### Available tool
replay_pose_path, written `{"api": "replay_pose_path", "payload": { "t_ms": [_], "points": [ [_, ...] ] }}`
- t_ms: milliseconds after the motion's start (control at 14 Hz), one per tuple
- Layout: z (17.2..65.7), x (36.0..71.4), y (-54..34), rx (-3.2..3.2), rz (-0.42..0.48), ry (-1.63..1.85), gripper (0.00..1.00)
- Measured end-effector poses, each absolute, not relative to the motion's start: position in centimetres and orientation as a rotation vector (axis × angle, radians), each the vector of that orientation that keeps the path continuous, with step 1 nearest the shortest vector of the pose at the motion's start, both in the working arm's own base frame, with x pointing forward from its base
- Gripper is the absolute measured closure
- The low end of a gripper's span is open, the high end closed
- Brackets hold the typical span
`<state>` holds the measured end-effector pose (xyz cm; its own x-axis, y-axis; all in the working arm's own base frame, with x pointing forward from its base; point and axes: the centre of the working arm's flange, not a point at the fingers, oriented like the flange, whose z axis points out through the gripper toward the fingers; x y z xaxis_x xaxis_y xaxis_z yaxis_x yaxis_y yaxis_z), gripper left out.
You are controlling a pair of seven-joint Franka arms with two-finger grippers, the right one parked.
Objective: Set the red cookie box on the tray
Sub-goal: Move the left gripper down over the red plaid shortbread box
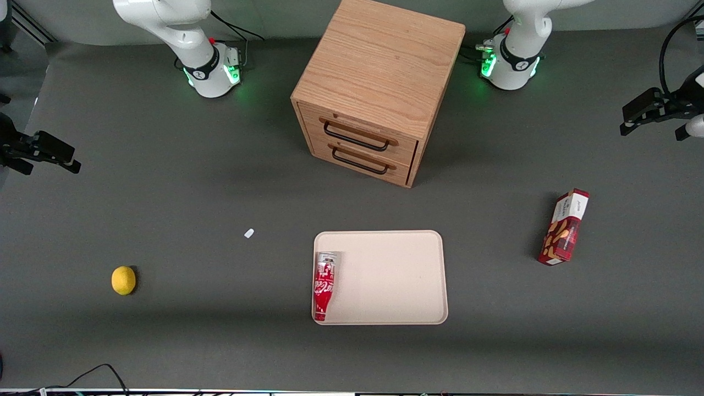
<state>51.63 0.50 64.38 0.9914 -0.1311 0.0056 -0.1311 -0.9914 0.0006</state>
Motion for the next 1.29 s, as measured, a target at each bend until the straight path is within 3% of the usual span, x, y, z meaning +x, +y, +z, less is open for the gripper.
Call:
{"api": "replay_pose_path", "payload": {
  "t_ms": [357, 571, 786, 1286],
  "points": [
    [63.9, 51.9, 0.6, 3.136, -0.004, -0.205, 0.0],
    [60.9, 53.4, 1.2, 3.152, -0.038, -0.204, 0.0],
    [55.2, 54.8, 1.5, 3.165, -0.065, -0.261, 0.0],
    [39.7, 57.3, 4.6, 3.173, 0.009, -0.505, 0.0]
  ]
}}
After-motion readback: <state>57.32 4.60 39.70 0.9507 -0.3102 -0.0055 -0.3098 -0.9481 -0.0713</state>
